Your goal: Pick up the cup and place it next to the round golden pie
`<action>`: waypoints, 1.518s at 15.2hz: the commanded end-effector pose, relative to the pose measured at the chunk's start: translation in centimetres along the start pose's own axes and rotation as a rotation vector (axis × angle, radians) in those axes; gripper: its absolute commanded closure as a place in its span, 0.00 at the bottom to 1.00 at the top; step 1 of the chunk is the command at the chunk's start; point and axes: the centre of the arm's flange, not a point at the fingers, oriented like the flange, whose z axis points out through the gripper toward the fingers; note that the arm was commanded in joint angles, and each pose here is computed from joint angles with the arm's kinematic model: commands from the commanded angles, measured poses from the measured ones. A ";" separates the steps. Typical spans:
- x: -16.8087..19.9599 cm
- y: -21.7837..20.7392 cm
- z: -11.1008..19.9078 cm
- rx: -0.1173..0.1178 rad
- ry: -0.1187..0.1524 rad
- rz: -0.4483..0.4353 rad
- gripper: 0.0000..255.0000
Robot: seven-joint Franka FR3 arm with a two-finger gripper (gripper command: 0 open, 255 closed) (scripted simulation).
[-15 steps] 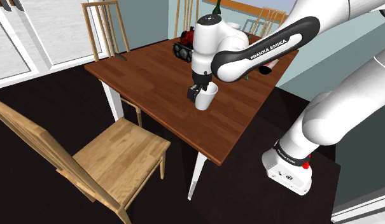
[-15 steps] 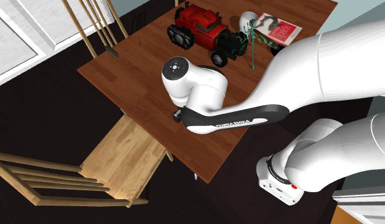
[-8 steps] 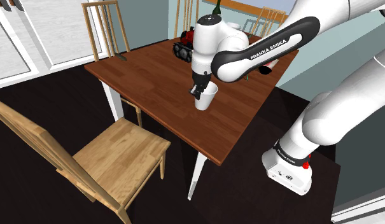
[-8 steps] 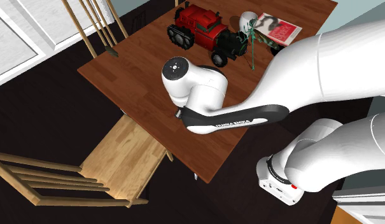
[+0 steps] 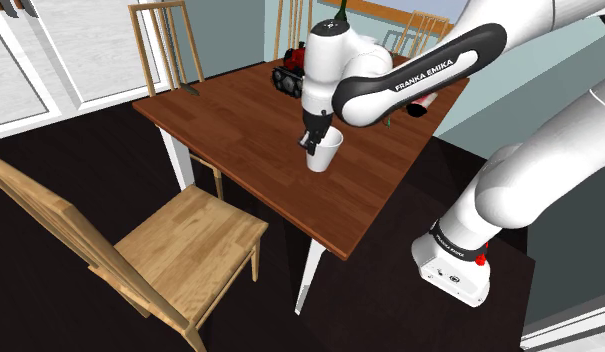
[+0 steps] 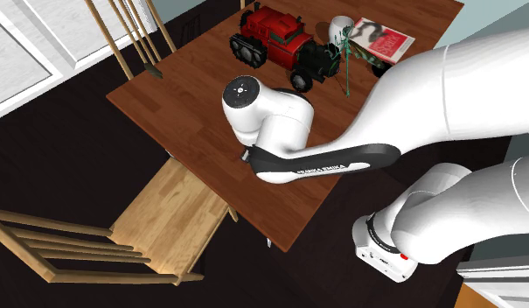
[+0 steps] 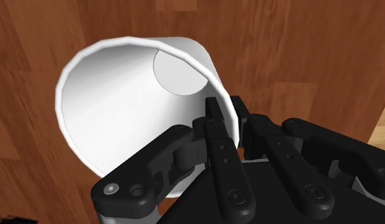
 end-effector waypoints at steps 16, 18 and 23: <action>0.6 1.8 -8.7 0.000 0.000 0.000 1.00; 0.7 2.0 -9.7 0.000 0.000 0.000 1.00; 0.9 2.6 -12.3 0.000 0.000 0.000 1.00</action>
